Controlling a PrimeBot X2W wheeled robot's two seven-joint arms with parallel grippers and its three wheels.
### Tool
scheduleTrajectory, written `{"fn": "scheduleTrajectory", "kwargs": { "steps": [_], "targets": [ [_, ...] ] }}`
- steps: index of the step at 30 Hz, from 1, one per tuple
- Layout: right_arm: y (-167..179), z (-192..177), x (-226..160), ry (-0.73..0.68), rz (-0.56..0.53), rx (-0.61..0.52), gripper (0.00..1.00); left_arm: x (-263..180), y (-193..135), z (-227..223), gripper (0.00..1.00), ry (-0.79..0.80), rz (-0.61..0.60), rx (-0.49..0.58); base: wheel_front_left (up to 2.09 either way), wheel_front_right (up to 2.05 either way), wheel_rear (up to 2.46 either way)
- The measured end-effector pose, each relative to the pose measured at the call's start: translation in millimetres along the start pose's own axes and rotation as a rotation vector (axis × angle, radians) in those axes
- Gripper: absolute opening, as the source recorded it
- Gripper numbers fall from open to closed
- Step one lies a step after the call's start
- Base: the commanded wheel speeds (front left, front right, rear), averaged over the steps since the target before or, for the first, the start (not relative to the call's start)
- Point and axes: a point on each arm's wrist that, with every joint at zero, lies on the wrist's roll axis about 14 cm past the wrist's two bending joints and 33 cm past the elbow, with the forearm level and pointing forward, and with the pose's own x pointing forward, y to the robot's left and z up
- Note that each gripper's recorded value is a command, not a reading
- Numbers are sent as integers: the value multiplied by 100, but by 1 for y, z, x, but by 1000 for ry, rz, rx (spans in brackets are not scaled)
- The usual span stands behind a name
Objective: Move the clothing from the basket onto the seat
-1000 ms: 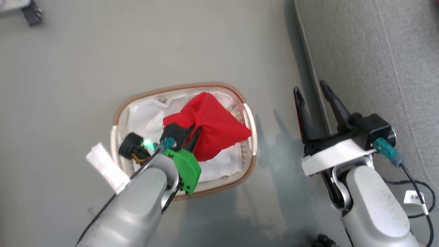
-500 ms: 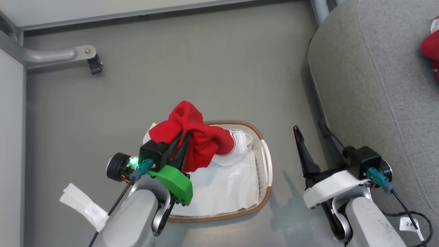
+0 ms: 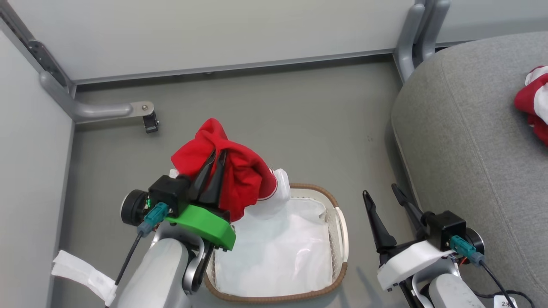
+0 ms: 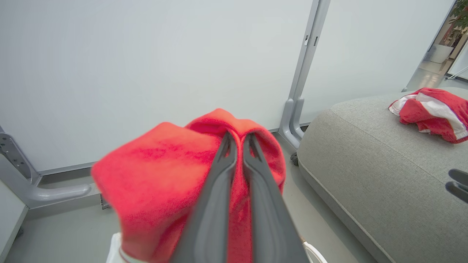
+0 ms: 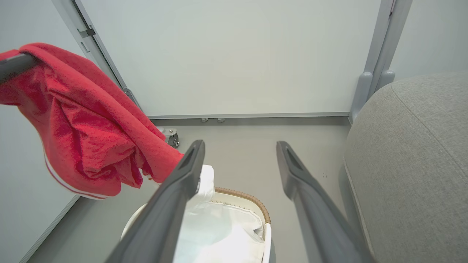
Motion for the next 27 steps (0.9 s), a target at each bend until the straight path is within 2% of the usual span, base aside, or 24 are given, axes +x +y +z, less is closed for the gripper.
{"fn": "scheduleTrajectory", "kwargs": {
  "steps": [12, 17, 21, 27],
  "targets": [
    [6, 2, -14, -4, 5, -4, 100, 4, -20, 49, 0, -158, -24, -159, 0, 0, 0],
    [13, 1, -12, 1, 31, -16, 100, 7, -30, 54, 0, -170, -61, -170, 0, 0, 0],
    [37, 11, 2, -31, 119, -54, 100, 9, -33, 50, 0, -158, -70, -184, 0, 0, 0],
    [94, 29, 32, -76, 343, -142, 100, 11, -39, 49, 0, -156, -93, -191, 0, 0, 0]
  ]
}}
